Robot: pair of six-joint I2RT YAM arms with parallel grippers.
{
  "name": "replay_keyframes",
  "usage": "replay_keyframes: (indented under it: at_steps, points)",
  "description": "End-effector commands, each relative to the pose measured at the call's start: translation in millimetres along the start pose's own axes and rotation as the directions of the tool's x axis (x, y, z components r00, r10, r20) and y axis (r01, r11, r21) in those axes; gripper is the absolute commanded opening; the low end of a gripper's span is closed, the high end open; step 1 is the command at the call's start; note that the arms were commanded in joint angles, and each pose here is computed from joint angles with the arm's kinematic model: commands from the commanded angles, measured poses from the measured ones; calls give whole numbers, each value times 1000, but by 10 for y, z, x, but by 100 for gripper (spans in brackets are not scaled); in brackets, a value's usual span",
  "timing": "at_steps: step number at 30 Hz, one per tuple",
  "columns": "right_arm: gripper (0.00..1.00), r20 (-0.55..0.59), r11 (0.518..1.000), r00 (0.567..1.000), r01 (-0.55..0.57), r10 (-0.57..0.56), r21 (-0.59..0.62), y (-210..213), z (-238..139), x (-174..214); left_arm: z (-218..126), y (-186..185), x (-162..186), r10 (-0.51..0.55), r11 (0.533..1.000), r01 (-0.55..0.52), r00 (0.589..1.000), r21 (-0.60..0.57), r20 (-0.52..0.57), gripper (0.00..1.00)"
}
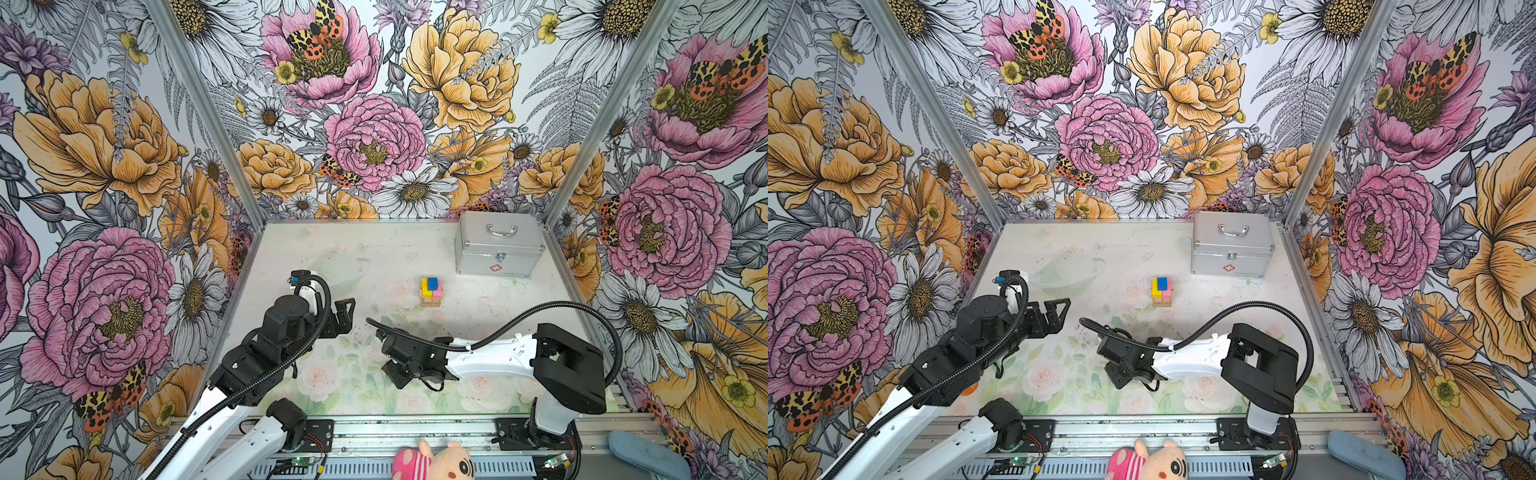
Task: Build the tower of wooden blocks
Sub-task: 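Close the right gripper on the purple cube and lift it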
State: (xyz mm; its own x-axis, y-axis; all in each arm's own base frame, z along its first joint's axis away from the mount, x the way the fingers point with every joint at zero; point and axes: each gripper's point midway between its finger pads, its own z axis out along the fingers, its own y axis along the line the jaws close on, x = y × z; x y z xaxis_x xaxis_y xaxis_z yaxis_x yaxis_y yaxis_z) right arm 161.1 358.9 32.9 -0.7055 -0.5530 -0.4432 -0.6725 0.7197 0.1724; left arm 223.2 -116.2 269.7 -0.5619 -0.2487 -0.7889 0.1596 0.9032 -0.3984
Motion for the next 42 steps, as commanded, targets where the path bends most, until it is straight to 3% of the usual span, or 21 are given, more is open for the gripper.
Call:
replay_keyframes:
  at_steps: [1, 13, 23, 42]
  points:
    - [38, -8, 998, 1000, 23, -23, 58, -60, 9, -7, 6, 0, 26, -5, 1000, 5, 1000, 10, -8, 99]
    - [41, -11, 996, 1000, 30, -30, 84, -99, 4, -9, 1, 2, 29, -6, 1000, 6, 1000, 12, -6, 99]
    - [33, 6, 989, 1000, 26, -28, 142, -200, -66, -63, 18, -19, 26, -6, 1000, 6, 1000, 20, -6, 99]
    - [30, 44, 977, 998, -55, 47, 208, -462, -285, -166, 84, -27, 86, -9, 999, 9, 1000, 39, -8, 99]
